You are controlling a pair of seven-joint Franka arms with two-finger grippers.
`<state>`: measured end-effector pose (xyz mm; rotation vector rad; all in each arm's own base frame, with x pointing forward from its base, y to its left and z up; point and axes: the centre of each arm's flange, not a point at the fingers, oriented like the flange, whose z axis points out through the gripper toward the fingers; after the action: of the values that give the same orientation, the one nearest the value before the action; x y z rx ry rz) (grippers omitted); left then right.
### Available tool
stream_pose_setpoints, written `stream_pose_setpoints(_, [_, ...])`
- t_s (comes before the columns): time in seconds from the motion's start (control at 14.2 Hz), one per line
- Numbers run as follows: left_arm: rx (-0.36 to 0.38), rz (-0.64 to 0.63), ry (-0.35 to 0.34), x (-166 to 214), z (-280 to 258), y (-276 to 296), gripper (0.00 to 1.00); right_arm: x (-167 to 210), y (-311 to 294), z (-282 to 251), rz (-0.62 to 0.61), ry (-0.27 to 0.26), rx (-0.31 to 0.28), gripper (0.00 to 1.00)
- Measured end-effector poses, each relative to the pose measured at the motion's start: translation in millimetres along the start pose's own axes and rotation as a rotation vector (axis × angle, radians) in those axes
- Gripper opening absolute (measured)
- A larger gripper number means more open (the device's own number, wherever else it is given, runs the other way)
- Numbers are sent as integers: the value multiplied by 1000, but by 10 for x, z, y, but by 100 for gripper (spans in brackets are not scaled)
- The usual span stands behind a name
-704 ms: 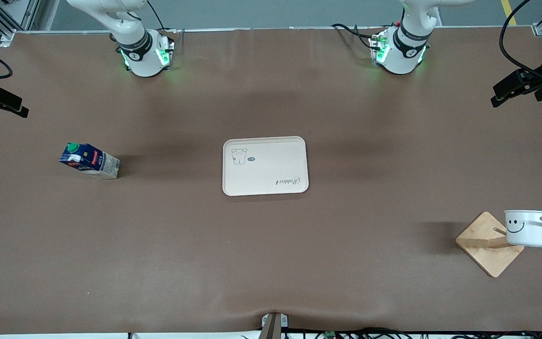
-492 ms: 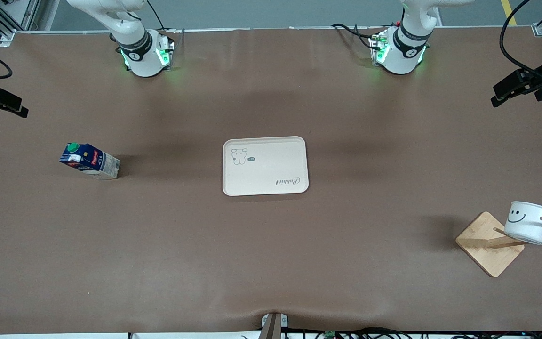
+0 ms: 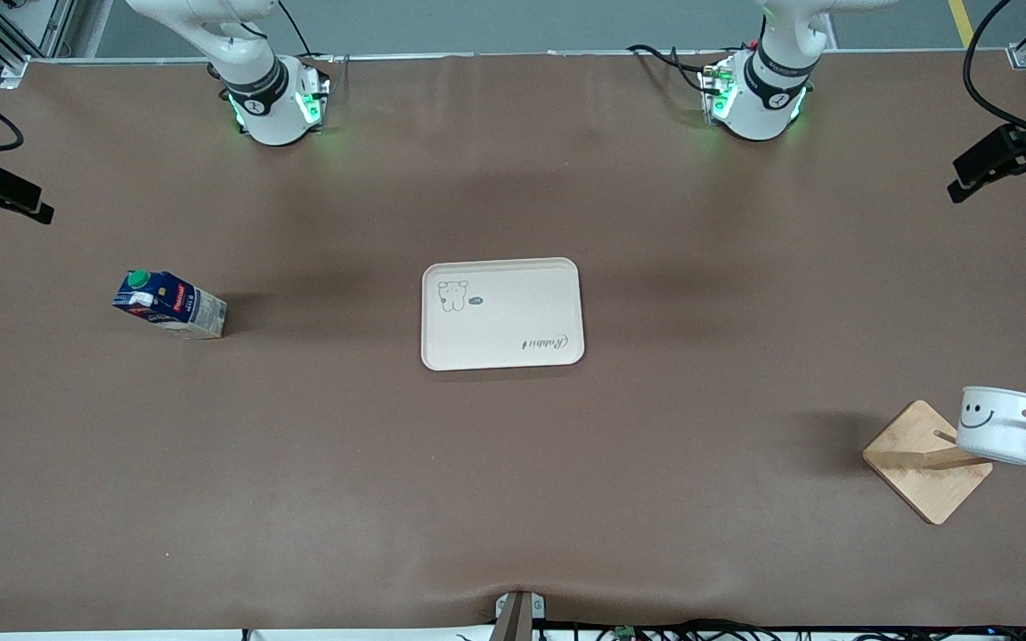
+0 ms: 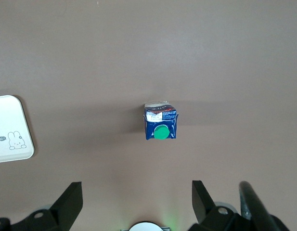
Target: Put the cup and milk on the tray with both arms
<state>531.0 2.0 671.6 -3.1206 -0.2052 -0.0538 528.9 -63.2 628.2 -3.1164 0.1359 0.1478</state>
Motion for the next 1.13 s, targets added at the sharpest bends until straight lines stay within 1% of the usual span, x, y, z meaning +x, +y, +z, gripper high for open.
stream_pose_setpoints(0.21, [-4, -18, 88, 401, 341, -389, 100, 23, 14, 1, 3, 11, 6, 100])
stream_pose_setpoints(0.35, [-6, -35, 160, 581, 658, -517, 100, 32, 23, 9, 5, 11, 6, 100])
stream_pose_setpoints(0.56, [-11, -40, 267, 692, 1130, -542, 100, 68, 25, 61, 6, 1, 7, 100])
stream_pose_setpoints(0.77, [-25, -61, 367, 706, 1552, -627, 100, 149, 21, 184, 5, -22, 7, 100])
stream_pose_setpoints(0.91, [-27, -64, 405, 673, 1820, -631, 100, 187, 20, 240, 6, -32, 7, 100])
stream_pose_setpoints(1.06, [-28, -63, 414, 638, 2051, -630, 100, 202, 22, 270, 6, -39, 8, 100])
stream_pose_setpoints(1.13, [-27, -63, 417, 628, 2137, -631, 100, 235, 22, 331, 7, -53, 12, 100])
